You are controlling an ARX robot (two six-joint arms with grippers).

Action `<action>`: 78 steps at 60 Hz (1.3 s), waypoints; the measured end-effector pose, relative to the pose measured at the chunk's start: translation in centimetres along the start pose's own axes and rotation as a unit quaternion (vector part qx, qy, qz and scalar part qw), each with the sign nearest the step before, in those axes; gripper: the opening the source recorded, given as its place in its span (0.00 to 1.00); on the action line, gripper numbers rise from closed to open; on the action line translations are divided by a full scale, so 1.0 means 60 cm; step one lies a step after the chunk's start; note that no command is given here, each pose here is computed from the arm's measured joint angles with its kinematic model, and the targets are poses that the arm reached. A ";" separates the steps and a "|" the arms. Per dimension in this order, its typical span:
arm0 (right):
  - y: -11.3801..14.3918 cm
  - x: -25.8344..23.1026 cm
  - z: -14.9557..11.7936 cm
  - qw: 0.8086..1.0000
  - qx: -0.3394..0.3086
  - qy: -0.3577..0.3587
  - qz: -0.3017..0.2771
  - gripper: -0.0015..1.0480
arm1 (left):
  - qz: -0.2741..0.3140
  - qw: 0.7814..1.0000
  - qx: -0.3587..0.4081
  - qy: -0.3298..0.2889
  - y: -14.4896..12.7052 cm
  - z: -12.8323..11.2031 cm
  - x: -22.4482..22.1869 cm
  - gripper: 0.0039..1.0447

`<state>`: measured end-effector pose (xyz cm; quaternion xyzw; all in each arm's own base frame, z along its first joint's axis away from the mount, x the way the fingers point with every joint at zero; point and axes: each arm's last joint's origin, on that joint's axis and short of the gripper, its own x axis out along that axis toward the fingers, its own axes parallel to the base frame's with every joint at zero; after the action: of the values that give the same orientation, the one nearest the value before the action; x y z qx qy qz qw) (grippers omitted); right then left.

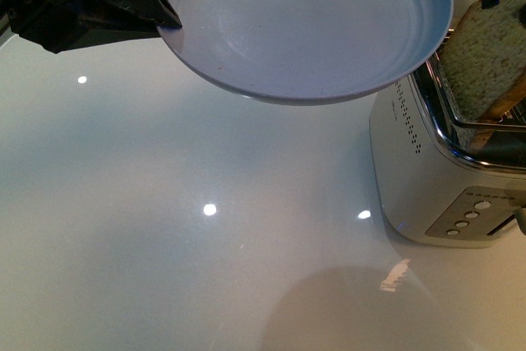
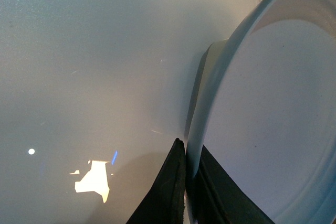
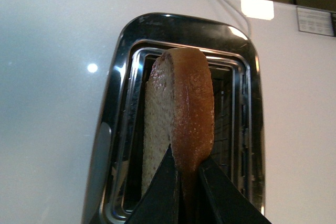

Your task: Left arm holds plate, right arm toasts bread

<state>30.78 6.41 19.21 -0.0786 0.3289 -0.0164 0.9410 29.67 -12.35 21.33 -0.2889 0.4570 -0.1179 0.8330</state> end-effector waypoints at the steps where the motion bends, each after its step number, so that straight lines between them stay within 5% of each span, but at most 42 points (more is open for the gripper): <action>1: 0.000 0.001 -0.002 1.000 0.000 0.002 0.000 0.03 | 0.000 1.000 0.000 0.000 0.000 0.000 0.000 0.03; 10: 0.003 0.012 -0.021 1.000 -0.001 0.015 0.000 0.06 | 0.000 1.000 0.000 0.000 0.000 0.000 0.000 0.03; 29: 0.006 0.013 -0.064 0.999 0.003 0.043 0.013 0.55 | 0.000 1.000 0.000 0.000 0.000 0.000 0.000 0.03; 45: -0.019 -0.027 -0.053 0.999 0.041 -0.013 0.014 0.93 | 0.000 1.000 0.000 0.000 0.000 0.000 -0.001 0.03; 63: -0.062 -0.129 -0.056 0.983 0.098 -0.152 0.025 0.91 | -0.001 1.000 0.000 0.000 0.000 0.000 -0.001 0.03; 71: -0.064 -0.134 -0.058 0.981 0.103 -0.161 0.025 0.91 | -0.001 1.000 0.000 0.000 -0.001 0.000 0.000 0.03; 78: -0.067 -0.131 -0.081 0.960 0.092 -0.263 0.028 0.76 | -0.001 1.000 0.000 0.000 -0.001 0.000 0.000 0.03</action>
<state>21.68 2.45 20.95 0.0155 0.0691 0.0010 0.9975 29.65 -12.37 21.37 -0.2888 0.4567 -0.1186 0.8330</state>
